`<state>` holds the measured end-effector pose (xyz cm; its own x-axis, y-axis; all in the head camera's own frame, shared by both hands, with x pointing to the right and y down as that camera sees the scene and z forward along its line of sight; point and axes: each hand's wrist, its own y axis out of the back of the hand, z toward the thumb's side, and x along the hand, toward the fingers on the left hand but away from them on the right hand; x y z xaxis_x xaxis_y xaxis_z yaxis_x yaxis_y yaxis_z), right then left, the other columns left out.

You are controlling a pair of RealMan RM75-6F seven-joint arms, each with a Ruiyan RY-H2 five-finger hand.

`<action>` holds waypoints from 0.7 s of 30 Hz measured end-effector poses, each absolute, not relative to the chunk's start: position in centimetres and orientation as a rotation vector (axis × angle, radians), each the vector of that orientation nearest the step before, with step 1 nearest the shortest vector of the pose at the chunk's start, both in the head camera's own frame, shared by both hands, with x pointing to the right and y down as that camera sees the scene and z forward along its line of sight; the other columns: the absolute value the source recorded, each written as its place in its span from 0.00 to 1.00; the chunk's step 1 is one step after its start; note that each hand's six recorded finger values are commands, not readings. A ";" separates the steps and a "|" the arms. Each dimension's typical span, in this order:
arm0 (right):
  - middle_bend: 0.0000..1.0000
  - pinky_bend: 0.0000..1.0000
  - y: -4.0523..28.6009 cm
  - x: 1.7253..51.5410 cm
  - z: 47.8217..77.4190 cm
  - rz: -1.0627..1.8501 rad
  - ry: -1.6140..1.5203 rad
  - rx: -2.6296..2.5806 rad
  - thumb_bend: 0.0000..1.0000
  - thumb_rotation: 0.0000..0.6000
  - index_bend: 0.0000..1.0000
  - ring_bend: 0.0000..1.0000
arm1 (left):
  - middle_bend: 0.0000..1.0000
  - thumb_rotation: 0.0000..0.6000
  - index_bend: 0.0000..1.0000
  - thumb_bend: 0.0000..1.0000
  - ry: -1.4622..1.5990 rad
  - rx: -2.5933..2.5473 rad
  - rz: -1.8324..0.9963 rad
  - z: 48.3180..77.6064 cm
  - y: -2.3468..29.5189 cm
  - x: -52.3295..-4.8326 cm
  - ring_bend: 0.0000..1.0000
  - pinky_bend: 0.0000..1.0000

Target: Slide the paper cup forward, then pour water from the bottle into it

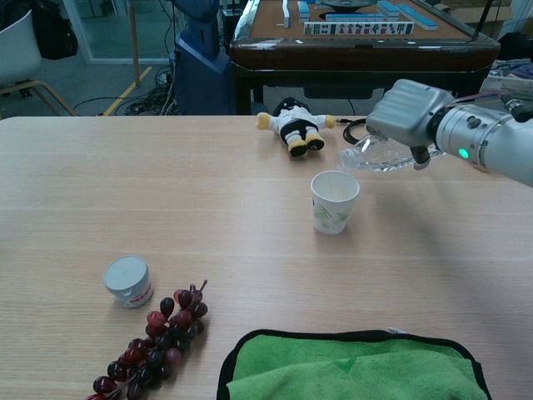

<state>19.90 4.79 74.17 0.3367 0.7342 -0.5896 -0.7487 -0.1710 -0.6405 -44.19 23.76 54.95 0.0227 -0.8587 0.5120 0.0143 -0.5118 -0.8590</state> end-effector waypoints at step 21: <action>0.60 0.58 4.9 20.0 74.2 1.310 0.102 -1.060 0.20 1.00 0.62 0.49 | 0.00 1.00 0.08 0.27 0.880 -1.598 -1.577 54.9 23.7 -44.2 0.00 0.11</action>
